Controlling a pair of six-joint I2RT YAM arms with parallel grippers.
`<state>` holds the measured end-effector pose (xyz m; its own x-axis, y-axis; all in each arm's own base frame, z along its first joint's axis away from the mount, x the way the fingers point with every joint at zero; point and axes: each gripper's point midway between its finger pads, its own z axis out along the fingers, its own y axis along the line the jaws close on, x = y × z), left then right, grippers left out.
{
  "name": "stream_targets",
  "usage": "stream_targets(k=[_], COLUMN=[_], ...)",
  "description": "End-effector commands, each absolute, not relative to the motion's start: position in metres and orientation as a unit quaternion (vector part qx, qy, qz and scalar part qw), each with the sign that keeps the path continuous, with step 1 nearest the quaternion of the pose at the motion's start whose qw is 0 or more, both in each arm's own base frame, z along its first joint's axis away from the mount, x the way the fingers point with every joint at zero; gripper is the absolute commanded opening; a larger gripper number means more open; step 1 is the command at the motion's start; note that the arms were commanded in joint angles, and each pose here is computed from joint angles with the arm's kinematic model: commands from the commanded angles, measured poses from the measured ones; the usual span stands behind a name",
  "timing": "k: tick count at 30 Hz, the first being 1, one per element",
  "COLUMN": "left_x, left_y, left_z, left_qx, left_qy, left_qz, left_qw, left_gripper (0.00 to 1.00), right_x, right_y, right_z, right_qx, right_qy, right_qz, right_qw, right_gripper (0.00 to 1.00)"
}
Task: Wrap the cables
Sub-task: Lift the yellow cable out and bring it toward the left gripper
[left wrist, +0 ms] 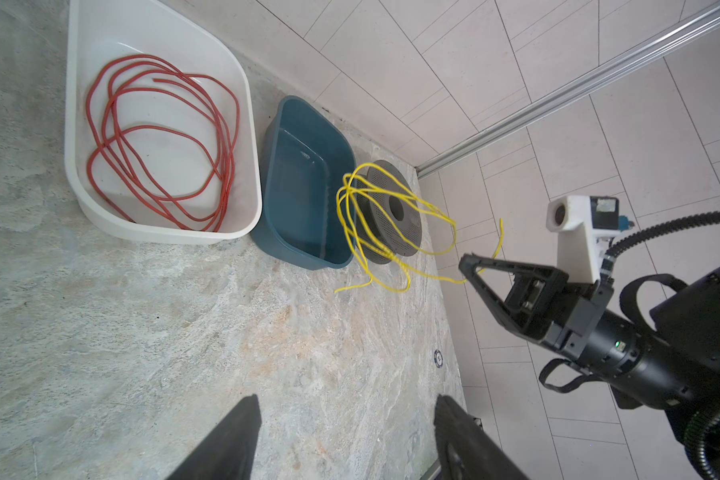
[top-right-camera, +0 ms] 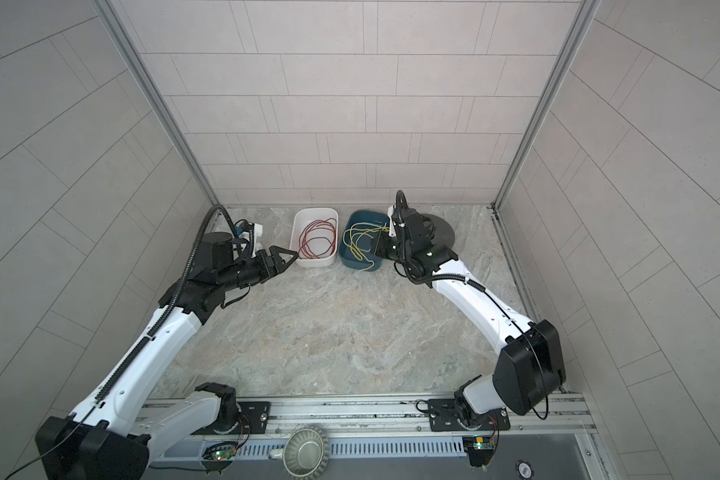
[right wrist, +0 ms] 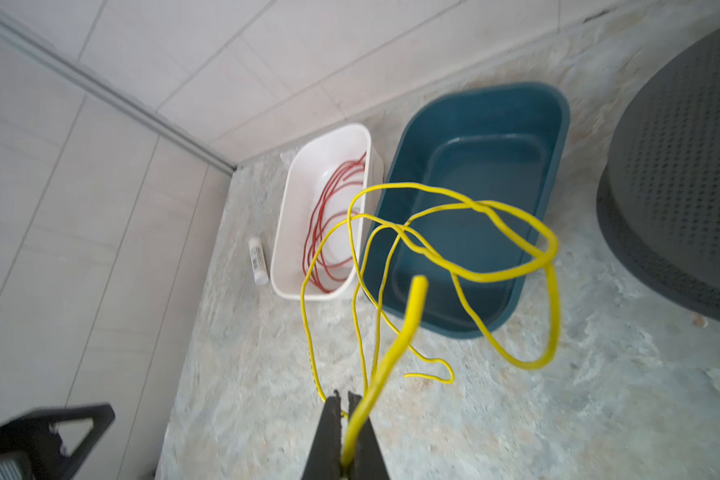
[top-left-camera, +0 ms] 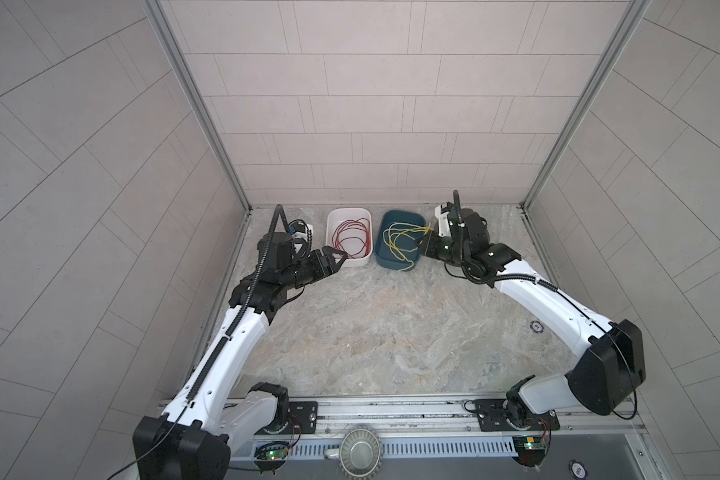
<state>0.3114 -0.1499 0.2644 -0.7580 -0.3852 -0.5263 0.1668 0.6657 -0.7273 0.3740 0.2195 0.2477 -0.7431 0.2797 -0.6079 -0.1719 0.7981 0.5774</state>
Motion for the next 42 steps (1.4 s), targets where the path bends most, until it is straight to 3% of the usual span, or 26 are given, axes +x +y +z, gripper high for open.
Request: stream_targets(k=[1, 9, 22, 34, 42], left_x=[0.311, 0.312, 0.303, 0.306, 0.308], left_y=[-0.154, -0.158, -0.161, -0.165, -0.170], left_z=[0.258, 0.218, 0.181, 0.190, 0.187], left_qx=[-0.050, -0.033, -0.005, 0.030, 0.035], left_qy=[0.853, 0.873, 0.899, 0.897, 0.895], left_qz=[-0.401, -0.389, -0.357, -0.356, -0.366], left_qw=[0.330, 0.294, 0.253, 0.260, 0.252], left_gripper=[0.68, 0.54, 0.49, 0.39, 0.38], right_x=[0.343, 0.298, 0.259, 0.250, 0.250], right_y=[0.234, 0.252, 0.299, 0.308, 0.310], right_z=[0.248, 0.223, 0.237, 0.251, 0.256], right_qx=[-0.061, -0.171, -0.291, -0.324, -0.329], right_qy=[0.867, 0.849, 0.797, 0.783, 0.777], right_qz=[0.352, 0.377, 0.440, 0.444, 0.449], right_qw=[0.348, 0.327, 0.294, 0.290, 0.294], right_gripper=[0.00, 0.00, 0.00, 0.00, 0.00])
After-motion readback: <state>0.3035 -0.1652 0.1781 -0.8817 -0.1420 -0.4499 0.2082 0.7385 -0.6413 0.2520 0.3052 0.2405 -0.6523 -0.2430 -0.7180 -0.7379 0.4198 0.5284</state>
